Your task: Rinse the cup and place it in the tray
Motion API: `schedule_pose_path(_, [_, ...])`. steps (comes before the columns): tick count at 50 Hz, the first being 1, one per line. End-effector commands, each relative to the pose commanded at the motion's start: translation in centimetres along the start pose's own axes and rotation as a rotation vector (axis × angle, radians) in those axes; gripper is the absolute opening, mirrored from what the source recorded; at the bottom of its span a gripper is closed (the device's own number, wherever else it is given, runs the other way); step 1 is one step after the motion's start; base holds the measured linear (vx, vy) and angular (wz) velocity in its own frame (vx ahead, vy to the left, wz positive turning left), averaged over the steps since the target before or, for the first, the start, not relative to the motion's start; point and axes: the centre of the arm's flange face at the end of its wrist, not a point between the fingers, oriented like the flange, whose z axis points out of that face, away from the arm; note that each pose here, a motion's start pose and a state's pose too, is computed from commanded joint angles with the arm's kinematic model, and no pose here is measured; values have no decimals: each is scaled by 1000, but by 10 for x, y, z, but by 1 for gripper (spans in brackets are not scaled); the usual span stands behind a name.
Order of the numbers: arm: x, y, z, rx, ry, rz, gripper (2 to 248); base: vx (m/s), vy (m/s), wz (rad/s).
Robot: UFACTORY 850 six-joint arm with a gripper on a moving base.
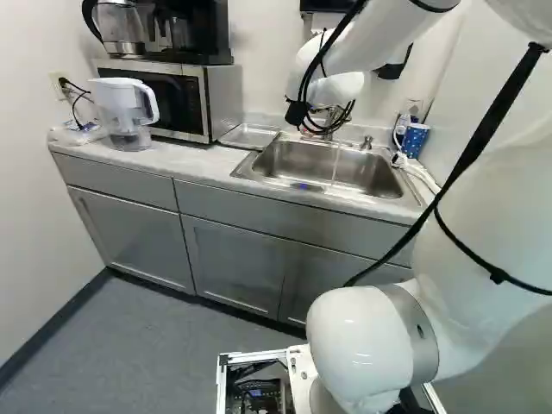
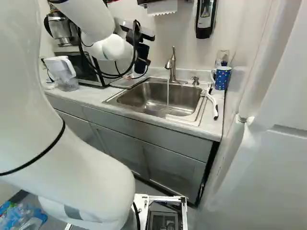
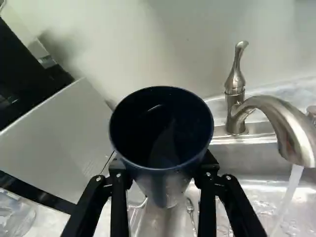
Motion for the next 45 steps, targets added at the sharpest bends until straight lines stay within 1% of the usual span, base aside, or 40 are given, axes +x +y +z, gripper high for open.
schedule_pose_path(45, [0, 0, 0, 0, 0, 473, 126, 0, 0, 0])
